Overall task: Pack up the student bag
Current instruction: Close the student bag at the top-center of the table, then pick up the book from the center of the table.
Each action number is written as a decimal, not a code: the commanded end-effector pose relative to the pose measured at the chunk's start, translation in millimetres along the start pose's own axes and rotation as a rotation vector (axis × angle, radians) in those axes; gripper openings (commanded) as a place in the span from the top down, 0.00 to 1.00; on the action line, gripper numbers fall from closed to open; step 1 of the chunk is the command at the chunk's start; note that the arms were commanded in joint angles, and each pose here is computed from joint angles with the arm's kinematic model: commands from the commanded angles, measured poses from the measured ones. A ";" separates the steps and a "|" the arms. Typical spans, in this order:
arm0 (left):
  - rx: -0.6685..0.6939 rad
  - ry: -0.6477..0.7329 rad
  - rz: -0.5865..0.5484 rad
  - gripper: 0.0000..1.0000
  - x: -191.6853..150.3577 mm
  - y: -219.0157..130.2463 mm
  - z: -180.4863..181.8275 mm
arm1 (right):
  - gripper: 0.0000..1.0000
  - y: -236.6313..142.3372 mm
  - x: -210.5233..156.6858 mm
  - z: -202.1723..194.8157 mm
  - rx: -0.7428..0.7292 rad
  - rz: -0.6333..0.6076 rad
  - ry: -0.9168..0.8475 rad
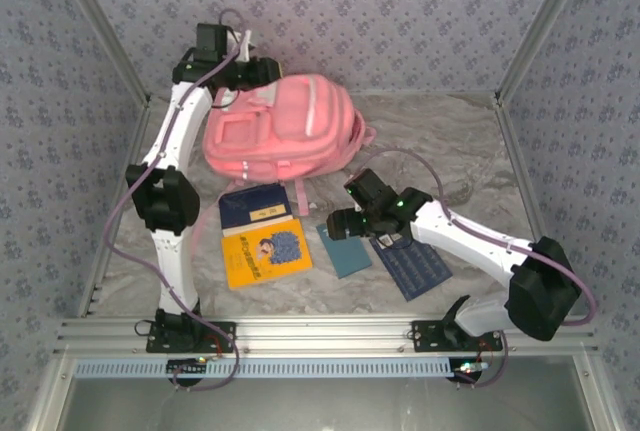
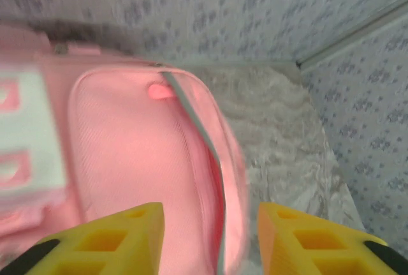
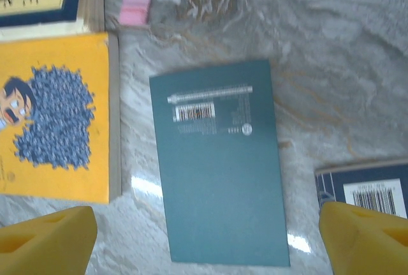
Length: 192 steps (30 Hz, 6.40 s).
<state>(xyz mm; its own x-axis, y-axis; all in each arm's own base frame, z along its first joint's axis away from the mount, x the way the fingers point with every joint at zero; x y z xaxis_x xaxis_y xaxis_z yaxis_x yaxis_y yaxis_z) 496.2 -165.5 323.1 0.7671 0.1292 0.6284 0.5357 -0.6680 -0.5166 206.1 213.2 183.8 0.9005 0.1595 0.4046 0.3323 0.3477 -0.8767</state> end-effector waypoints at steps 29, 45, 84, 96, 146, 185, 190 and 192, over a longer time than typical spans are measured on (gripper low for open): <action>0.036 -0.070 0.488 0.46 -297.8 82.1 -45.2 | 0.23 57.5 -91.6 -32.2 0.295 0.096 0.392; 0.047 -0.099 0.554 0.48 -340.7 86.1 -31.5 | 0.23 55.7 -66.1 -23.0 0.367 0.069 0.409; -0.047 -0.190 0.577 0.51 -380.2 58.8 -50.6 | 0.21 57.2 -12.2 -63.0 0.377 0.027 0.586; -0.034 -0.185 0.619 0.56 -397.3 68.5 -51.9 | 0.21 54.5 -22.3 -74.9 0.646 -0.028 0.749; -0.087 -0.117 0.694 0.45 -403.7 64.8 -63.6 | 0.20 -4.8 -4.7 -46.0 0.740 -0.143 0.603; -0.285 -0.211 0.646 0.64 -387.5 63.3 -88.1 | 0.24 41.3 -3.3 -32.3 0.876 -0.087 0.728; -0.330 -0.265 0.600 0.66 -374.7 56.6 -87.9 | 0.22 46.1 -16.4 -44.0 0.781 -0.081 0.721; -0.357 -0.294 0.580 0.67 -368.7 54.3 -88.5 | 0.20 46.2 -21.8 -47.7 0.734 -0.073 0.705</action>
<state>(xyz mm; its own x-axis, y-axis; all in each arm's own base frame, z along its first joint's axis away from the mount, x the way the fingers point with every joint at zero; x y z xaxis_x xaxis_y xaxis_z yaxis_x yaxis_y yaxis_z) 231.4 -299.5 103.2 0.9873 -0.0678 0.1435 0.0280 -0.8157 -0.5778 218.7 160.6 93.5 0.8415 -0.5346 -0.0781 0.4255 0.7449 -0.5139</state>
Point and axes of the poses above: each hand's point on the last joint's axis, 136 mm out from that joint toward the fingers, its own y axis out along the fingers, its own z axis along the line the jaws close on, x = y × z, the point moved 7 cm from there along -y, back along the fingers, and after that the axes turned 1 degree about y, right-handed, at the moved point
